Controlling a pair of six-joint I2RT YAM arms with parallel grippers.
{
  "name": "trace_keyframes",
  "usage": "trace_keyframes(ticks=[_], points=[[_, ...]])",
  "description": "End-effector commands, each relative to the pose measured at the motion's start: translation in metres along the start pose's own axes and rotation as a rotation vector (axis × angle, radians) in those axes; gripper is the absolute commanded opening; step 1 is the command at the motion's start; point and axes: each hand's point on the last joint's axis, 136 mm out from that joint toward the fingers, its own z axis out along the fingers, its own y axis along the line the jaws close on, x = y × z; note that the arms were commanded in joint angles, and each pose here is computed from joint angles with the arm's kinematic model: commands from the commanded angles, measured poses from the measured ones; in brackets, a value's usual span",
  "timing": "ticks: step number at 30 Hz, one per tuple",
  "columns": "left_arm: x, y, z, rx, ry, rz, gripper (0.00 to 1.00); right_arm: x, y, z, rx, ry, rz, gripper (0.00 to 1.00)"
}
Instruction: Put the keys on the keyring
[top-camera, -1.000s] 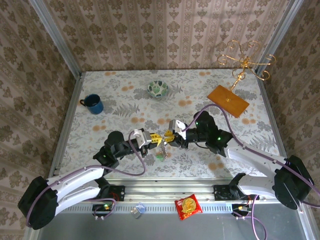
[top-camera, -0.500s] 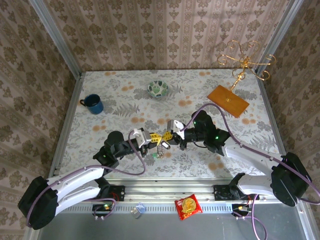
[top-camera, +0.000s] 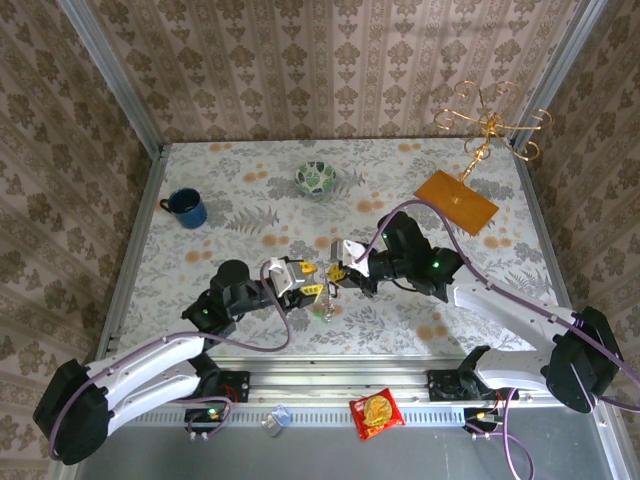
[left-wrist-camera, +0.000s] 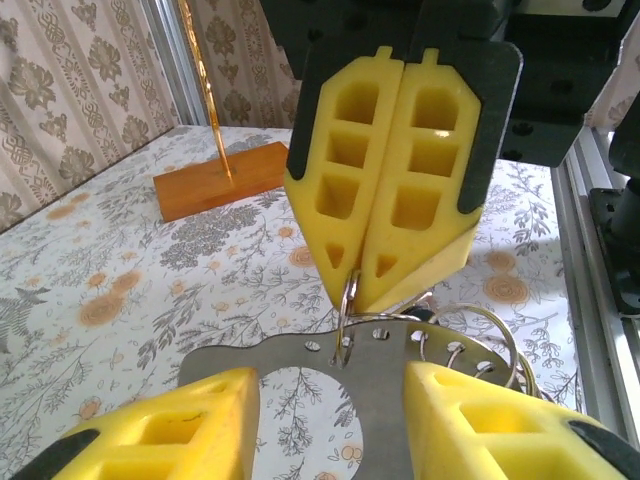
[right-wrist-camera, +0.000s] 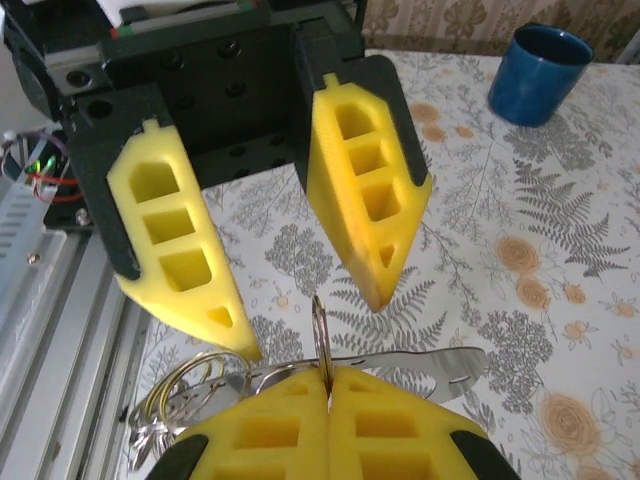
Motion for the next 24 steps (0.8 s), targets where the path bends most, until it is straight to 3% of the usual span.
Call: trace_keyframes(ticks=[1, 14, 19, 24], points=[[-0.006, 0.001, -0.001, 0.002, 0.028, 0.041, 0.42, -0.002, 0.001, -0.006, -0.011, 0.055, -0.051, 0.0], [-0.016, 0.002, 0.004, 0.028, 0.043, 0.065, 0.41, -0.001, 0.003, -0.004, -0.024, 0.206, -0.156, 0.0], [-0.015, 0.001, 0.006, 0.048, 0.056, 0.067, 0.31, 0.0, 0.005, -0.001, -0.029, 0.264, -0.193, 0.0], [-0.014, 0.0, 0.008, 0.065, 0.071, 0.072, 0.17, -0.014, 0.009, 0.0, -0.04, 0.216, -0.181, 0.0]])
